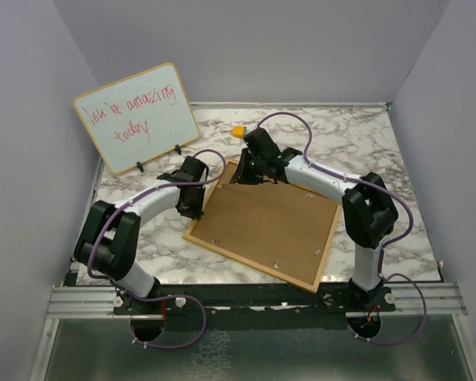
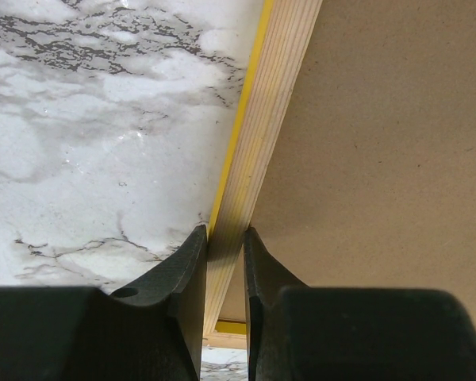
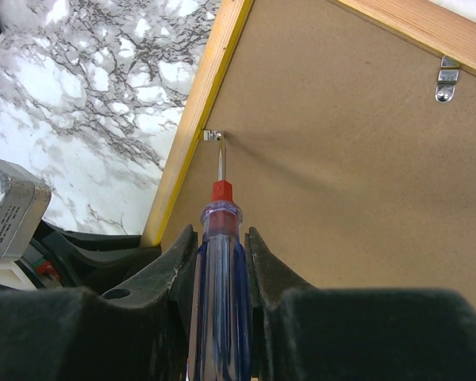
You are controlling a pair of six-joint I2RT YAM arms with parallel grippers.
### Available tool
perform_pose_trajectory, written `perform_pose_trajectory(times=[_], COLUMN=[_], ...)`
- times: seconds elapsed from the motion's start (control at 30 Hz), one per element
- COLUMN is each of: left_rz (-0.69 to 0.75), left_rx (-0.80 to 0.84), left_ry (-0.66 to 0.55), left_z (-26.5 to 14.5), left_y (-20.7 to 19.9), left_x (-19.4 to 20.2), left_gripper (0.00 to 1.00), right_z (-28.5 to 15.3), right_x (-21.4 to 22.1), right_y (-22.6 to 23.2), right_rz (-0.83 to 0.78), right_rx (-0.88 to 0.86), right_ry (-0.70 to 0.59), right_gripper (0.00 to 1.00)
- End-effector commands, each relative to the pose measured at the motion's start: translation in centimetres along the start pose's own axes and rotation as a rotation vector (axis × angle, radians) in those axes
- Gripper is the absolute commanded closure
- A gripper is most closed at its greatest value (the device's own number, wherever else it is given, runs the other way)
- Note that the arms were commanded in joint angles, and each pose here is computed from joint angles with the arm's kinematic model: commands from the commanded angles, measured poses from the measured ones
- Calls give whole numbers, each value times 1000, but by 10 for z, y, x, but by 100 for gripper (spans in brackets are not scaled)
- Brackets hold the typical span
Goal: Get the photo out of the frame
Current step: Release the photo frame item from the photo frame.
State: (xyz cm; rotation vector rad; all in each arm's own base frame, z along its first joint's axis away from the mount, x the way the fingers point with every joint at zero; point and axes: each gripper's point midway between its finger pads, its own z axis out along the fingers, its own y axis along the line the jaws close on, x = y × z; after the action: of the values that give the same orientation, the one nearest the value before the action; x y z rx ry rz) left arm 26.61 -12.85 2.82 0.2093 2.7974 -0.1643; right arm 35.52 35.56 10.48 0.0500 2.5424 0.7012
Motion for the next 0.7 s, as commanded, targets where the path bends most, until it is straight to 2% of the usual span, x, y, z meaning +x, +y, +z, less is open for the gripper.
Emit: perform_pose_trajectory(times=[0.0, 0.17, 0.67], left_rz=[2, 10, 8], left_rx=[-5, -10, -27], left_ry=[17, -1, -22], left_z=[4, 1, -2], left_y=[2, 3, 7], left_x=[5, 2, -1], left_gripper=[95, 95, 94], right_z=[-6, -2, 10], right_x=[-1, -11, 14], right_y=[-10, -6, 10], right_rz=[-11, -24, -44], right_rx=[57, 69, -48], right_ry=[-18, -36, 71], right_gripper=[100, 100, 100])
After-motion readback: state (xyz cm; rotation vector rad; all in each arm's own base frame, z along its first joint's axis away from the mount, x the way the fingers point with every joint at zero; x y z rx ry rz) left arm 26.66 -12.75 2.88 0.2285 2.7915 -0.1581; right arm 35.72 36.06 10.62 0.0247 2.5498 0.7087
